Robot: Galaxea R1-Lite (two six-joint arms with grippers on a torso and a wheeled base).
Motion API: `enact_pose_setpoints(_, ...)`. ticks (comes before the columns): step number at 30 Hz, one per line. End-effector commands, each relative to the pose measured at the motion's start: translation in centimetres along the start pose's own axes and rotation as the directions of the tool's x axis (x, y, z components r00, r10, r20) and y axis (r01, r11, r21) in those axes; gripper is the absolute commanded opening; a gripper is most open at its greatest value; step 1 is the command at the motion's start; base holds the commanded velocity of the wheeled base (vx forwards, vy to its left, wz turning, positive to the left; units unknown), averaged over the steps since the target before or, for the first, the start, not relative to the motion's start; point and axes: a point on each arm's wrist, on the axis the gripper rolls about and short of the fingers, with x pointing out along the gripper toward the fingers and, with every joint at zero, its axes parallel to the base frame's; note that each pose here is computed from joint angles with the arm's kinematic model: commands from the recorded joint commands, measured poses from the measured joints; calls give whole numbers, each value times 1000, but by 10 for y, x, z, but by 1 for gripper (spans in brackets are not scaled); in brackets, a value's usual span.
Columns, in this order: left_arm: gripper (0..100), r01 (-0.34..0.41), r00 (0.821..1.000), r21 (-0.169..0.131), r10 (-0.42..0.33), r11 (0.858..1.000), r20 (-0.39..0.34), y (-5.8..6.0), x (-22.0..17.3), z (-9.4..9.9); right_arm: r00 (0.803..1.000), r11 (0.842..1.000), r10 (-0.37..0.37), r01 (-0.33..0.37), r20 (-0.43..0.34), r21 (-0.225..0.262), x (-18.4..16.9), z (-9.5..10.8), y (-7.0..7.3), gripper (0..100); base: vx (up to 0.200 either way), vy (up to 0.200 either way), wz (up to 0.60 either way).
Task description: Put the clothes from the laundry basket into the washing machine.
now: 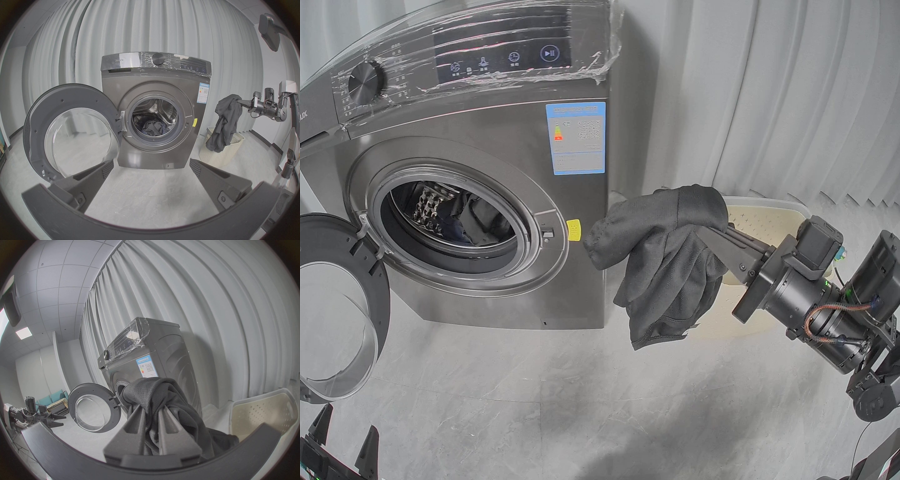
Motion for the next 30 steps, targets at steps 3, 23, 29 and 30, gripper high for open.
enact_pose_setpoints(3,100,-1,1000,0,1,1000,-6,0,0,-5,1000,1000,2,-2,2,0,0,0,0,0,0,0,0)
enact_pose_setpoints(23,100,-3,1000,-3,3,1000,-9,0,1,-5,1000,1000,1,-1,-2,0,0,-1,0,0,-60,0,0)
enact_pose_setpoints(29,100,-4,1000,-8,4,1000,-9,0,1,-5,1000,1000,0,0,-1,0,1,-1,0,0,0,0,0)
enact_pose_setpoints(30,100,-4,1000,-8,4,1000,-9,0,1,-5,1000,1000,0,0,-1,0,1,-1,0,0,0,0,0)
